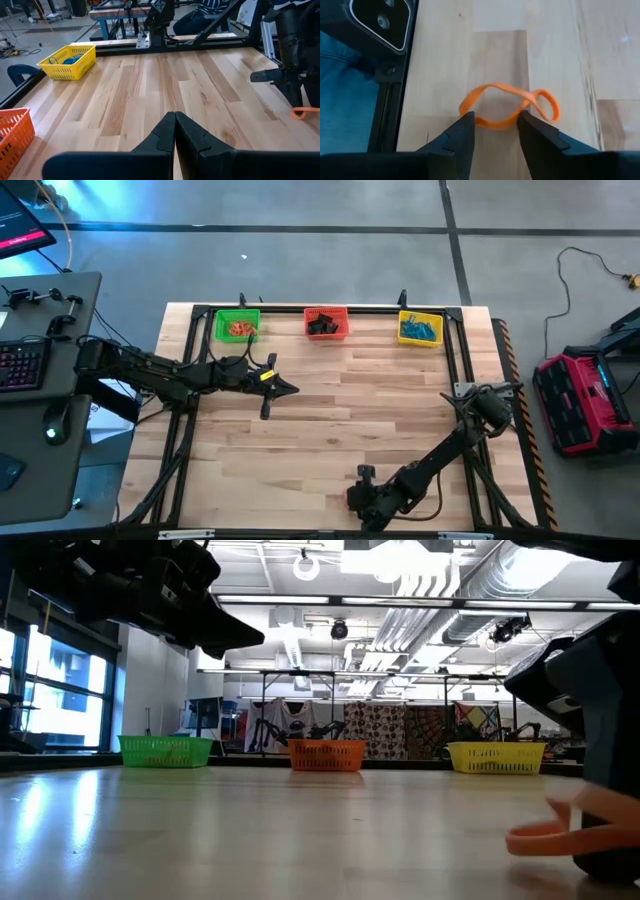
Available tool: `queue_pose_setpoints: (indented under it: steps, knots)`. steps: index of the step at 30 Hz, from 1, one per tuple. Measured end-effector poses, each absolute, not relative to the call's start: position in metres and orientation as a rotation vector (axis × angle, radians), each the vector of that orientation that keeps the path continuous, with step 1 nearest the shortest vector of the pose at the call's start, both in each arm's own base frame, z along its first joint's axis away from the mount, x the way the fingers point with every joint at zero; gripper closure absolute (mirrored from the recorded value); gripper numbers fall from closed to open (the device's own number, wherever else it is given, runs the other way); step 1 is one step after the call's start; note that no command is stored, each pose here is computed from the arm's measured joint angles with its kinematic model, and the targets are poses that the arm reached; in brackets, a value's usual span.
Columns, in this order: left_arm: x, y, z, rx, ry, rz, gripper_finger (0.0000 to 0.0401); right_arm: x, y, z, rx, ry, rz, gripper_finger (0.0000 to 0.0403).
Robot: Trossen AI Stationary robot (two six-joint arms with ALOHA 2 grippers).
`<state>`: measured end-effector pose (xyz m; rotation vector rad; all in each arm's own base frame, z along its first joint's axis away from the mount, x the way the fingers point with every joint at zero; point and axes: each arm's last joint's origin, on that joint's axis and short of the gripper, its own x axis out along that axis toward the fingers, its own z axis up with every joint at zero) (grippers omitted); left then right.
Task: Sort rubber bands into baskets
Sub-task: Put the orange rubber band into the green bin
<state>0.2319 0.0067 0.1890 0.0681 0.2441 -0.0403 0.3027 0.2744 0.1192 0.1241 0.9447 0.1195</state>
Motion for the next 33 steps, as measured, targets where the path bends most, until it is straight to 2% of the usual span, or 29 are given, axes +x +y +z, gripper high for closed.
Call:
queue_pose_setpoints:
  steps: [5, 11, 18, 25, 33]
  knots:
    - [0.232, 0.007, 0.189, 0.063, 0.245, -0.039, 0.0401, 0.308, 0.268, 0.119, 0.126, 0.943, 0.091, 0.0290]
    - [0.232, 0.007, 0.189, 0.047, 0.245, -0.037, 0.0401, 0.310, 0.264, 0.120, 0.132, 0.948, 0.085, 0.0391]
    - [0.232, 0.006, 0.189, -0.007, 0.242, -0.033, 0.0401, 0.308, 0.249, 0.134, 0.108, 1.003, 0.048, 0.0400]
    - [0.232, -0.006, 0.190, -0.029, 0.240, -0.085, 0.0396, 0.316, 0.206, 0.166, -0.024, 1.005, -0.060, 0.0401]
    - [0.233, -0.032, 0.190, 0.074, 0.213, -0.111, 0.0343, 0.346, 0.146, 0.194, -0.147, 0.900, -0.118, 0.0402]
